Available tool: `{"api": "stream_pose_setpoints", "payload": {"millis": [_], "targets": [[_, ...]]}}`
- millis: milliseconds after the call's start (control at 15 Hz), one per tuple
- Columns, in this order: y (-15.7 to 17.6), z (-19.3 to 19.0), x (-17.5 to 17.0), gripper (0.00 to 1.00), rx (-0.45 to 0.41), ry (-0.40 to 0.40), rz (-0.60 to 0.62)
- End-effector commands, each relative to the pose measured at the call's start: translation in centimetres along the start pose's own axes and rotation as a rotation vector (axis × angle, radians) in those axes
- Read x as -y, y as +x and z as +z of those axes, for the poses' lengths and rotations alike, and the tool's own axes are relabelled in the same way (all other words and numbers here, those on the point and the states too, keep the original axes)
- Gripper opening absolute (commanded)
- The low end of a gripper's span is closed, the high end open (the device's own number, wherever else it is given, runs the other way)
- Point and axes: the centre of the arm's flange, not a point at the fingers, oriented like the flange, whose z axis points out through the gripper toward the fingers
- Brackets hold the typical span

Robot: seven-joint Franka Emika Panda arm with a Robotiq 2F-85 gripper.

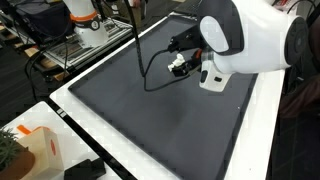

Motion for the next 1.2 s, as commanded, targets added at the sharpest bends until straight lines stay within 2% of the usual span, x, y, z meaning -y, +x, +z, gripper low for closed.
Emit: {"api": "stream_pose_setpoints", "payload": {"millis": [0, 467, 867, 1133], "targets": [[2.8, -1.1, -0.3, 1.0, 0.007, 0.018, 0.038], [3.8, -1.7, 0.0, 1.0, -0.005, 0.006, 0.047], [2.5, -2.7, 3.1, 1.0, -0.032, -0.064, 0.004], [1.7, -2.7, 6.5, 1.0, -0.026, -0.158, -0.037]]}}
